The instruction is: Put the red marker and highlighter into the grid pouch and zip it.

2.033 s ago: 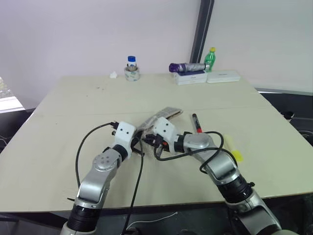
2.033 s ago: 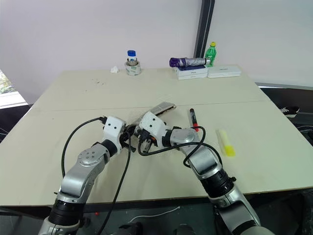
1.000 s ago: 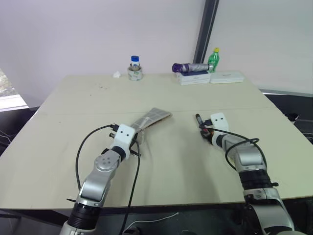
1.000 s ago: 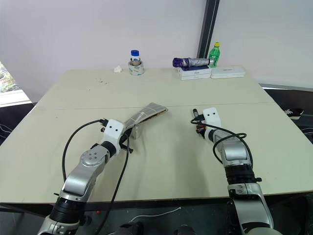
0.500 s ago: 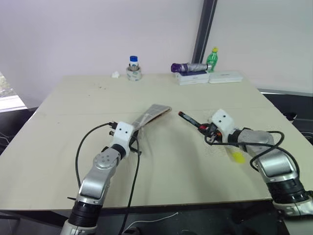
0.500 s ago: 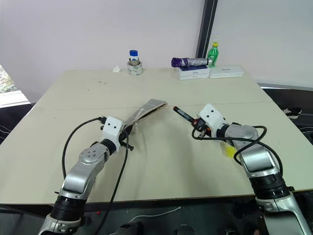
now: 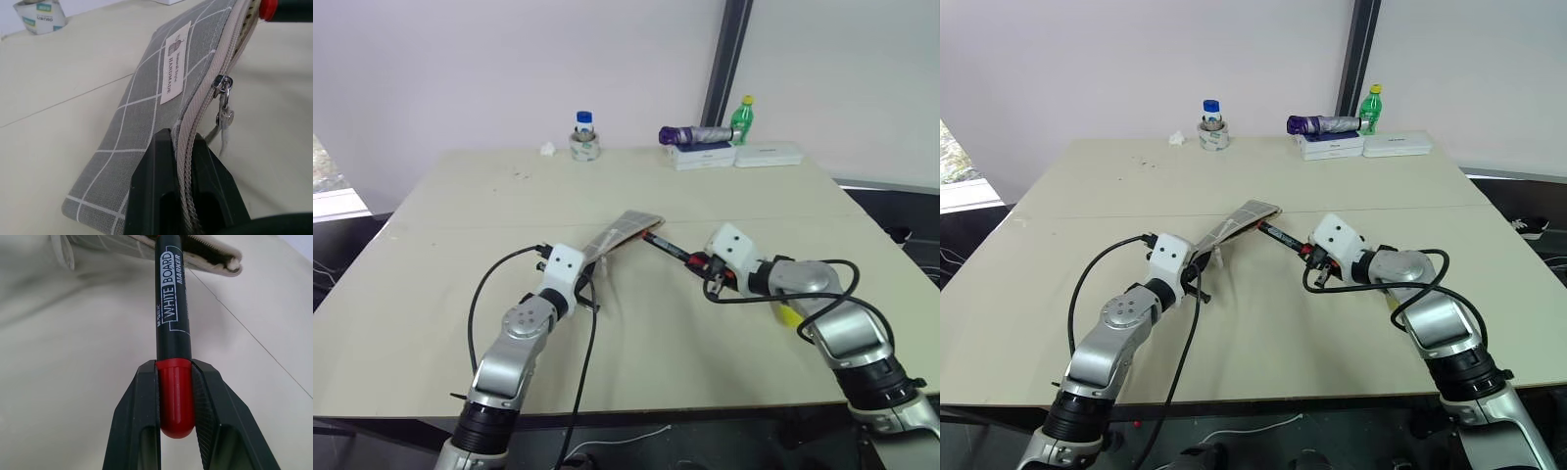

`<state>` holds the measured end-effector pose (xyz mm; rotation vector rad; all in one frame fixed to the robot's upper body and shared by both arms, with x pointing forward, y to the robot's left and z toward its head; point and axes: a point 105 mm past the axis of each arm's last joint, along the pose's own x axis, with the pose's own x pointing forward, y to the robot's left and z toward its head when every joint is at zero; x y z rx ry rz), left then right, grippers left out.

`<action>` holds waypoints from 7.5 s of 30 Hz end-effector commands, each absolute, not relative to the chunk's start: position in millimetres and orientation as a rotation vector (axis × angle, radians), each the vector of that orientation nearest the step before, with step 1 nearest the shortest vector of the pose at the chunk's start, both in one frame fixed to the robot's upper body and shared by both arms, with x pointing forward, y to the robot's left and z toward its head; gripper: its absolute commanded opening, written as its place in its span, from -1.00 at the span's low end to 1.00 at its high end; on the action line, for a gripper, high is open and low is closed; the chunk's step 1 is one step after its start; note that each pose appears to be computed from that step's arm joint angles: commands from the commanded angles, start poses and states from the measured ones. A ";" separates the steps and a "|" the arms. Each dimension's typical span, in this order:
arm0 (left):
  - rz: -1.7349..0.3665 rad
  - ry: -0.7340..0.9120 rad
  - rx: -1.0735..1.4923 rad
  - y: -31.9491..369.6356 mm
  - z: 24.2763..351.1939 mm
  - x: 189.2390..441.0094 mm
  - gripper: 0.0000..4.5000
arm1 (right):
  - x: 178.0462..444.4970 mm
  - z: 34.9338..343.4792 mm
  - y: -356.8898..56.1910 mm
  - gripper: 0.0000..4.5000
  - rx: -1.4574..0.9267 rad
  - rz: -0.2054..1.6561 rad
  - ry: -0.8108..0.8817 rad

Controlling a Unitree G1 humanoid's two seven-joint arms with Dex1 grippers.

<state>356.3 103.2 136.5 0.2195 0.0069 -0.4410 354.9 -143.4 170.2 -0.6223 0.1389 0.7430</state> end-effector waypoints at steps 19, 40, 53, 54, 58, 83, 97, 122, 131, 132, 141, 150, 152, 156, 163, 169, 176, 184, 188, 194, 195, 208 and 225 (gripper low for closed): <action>-0.480 -0.054 0.254 99.0 150.6 351.0 -1.00 | 339.1 190.6 -151.9 -0.85 -0.742 0.803 0.086; -0.516 -0.052 0.283 92.4 147.5 347.9 -1.00 | 349.3 200.6 -167.4 -0.85 -0.739 0.717 0.087; -0.605 -0.086 0.362 79.8 148.7 340.4 -1.00 | 349.4 191.6 -146.9 -0.85 -0.866 0.781 0.084; -0.613 -0.089 0.370 79.1 148.8 340.0 -1.00 | 349.1 190.9 -145.6 -0.85 -0.883 0.787 0.083; -0.677 -0.103 0.431 74.5 148.5 336.3 -1.00 | 343.4 183.5 -131.2 -0.85 -0.994 0.861 0.059; -0.646 -0.036 0.345 75.2 144.9 343.5 -1.00 | 324.7 226.2 -147.0 0.74 -0.848 0.843 0.027; -0.620 -0.006 0.309 61.3 142.2 358.4 -1.00 | 321.1 141.6 -297.2 0.74 -0.379 0.227 0.481; -0.628 -0.059 0.342 58.9 149.6 363.9 -1.00 | 312.7 200.7 -203.2 -0.61 -0.531 0.624 0.250; -0.648 -0.086 0.372 53.5 152.8 361.9 -1.00 | 317.8 201.6 -150.1 -0.61 -0.584 0.774 0.222; -0.651 -0.089 0.375 52.8 152.9 361.2 -1.00 | 319.7 200.3 -145.1 -0.61 -0.585 0.783 0.222; -0.663 -0.101 0.397 50.5 152.7 358.0 -1.00 | 332.9 194.8 -133.9 -0.61 -0.581 0.790 0.240; -0.683 -0.137 0.439 47.5 154.6 354.8 -1.00 | 340.9 185.7 -150.2 -0.61 -0.589 0.731 0.307; -0.684 -0.140 0.438 47.1 154.7 354.7 -1.00 | 342.0 184.6 -154.0 -0.61 -0.593 0.721 0.315; -0.718 -0.158 0.467 43.8 154.6 350.4 -1.00 | 344.5 186.5 -159.3 -0.61 -0.616 0.706 0.321; -0.821 -0.208 0.564 30.9 150.7 338.3 -1.00 | 347.4 187.2 -159.2 -0.61 -0.734 0.742 0.343; -0.845 -0.222 0.575 25.9 149.3 334.6 -1.00 | 346.6 189.6 -142.9 -0.61 -0.775 0.818 0.341; -0.821 -0.196 0.558 30.0 146.6 336.3 -1.00 | 348.4 203.5 -133.2 0.73 -0.752 0.835 0.288; -0.736 -0.087 0.357 40.1 151.4 349.8 -1.00 | 324.0 237.1 -130.0 0.99 -0.746 0.905 0.144; -0.706 -0.058 0.250 44.3 159.9 357.1 -1.00 | 307.8 246.3 -136.9 0.99 -0.710 0.945 0.090; -0.703 -0.025 0.093 45.5 170.7 361.4 -1.00 | 305.1 226.4 -137.2 0.99 -0.638 0.922 0.107; -0.705 -0.023 0.074 45.4 172.6 361.8 -1.00 | 305.0 223.0 -135.0 0.99 -0.622 0.922 0.108; -0.828 0.092 -0.046 29.3 187.5 359.1 -1.00 | 337.4 213.8 -92.0 0.99 -0.379 0.806 0.069; -0.866 0.193 -0.078 20.6 188.4 359.4 -1.00 | 341.5 202.8 -77.1 0.62 -0.299 0.783 0.083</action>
